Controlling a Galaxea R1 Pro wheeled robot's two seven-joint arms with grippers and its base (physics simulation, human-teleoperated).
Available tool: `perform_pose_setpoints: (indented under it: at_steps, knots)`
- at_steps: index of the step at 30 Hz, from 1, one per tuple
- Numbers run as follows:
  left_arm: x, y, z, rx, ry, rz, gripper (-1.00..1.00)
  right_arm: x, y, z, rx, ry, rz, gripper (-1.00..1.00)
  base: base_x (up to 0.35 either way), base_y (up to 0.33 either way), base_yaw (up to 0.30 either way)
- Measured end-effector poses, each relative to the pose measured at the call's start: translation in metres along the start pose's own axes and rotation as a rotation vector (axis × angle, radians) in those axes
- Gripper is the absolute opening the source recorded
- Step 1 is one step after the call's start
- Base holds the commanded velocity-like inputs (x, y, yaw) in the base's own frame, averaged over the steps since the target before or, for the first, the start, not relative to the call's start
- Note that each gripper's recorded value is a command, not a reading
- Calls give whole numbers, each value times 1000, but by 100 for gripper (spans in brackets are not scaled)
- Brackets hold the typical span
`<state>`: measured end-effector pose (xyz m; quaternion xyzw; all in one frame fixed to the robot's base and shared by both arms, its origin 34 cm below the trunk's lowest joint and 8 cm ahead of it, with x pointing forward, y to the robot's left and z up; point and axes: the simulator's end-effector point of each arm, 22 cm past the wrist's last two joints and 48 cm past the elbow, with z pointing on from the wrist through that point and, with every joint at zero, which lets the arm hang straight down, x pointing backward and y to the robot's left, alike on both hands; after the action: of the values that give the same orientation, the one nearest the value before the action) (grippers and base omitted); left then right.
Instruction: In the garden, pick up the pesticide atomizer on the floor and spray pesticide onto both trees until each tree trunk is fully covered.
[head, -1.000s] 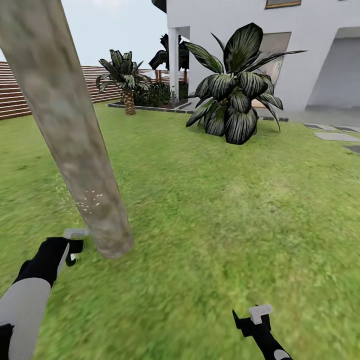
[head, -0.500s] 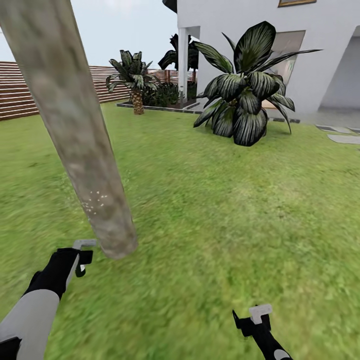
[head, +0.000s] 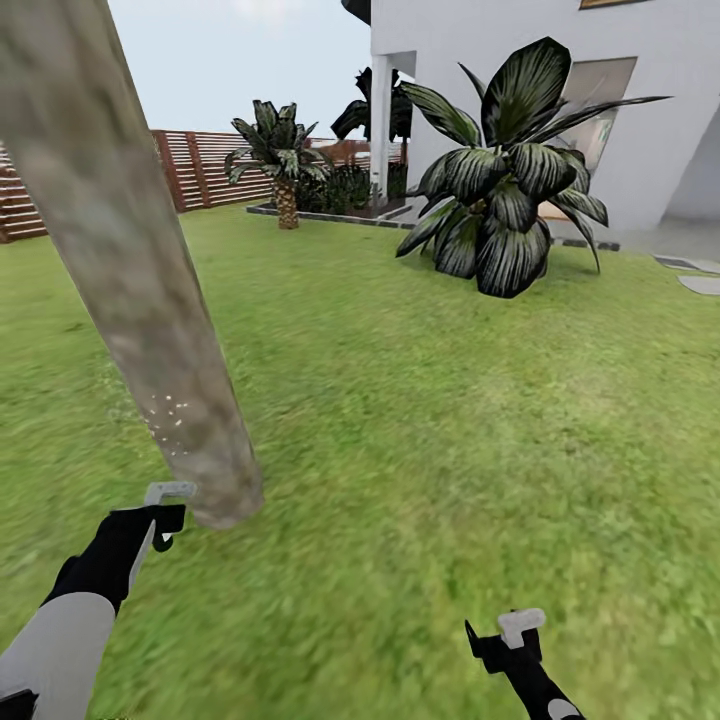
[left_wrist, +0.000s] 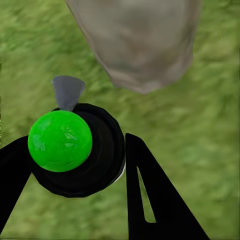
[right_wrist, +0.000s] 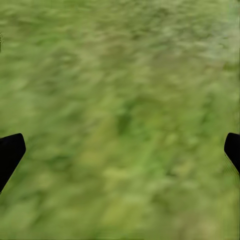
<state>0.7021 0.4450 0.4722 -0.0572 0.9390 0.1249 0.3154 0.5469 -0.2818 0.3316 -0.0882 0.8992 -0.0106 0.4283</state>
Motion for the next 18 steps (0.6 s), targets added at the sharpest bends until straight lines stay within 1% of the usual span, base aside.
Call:
perform_pose_setpoints:
  at_steps: [5, 11, 16, 18]
  knots:
    - [1, -1, 0, 3, 1, -3, -100, 0, 0, 0, 0, 0, 0, 100, 173, -232, 262]
    - [1, -3, 0, 8, 1, -7, -100, 0, 0, 0, 0, 0, 0, 100, 139, -244, 28]
    - [0, -3, 0, 8, 0, -8, -100, 0, 0, 0, 0, 0, 0, 100, 12, -275, 0]
    - [1, -3, 0, 9, 0, -8, -100, 0, 1, 0, -1, 0, 0, 100, 1, -277, 111]
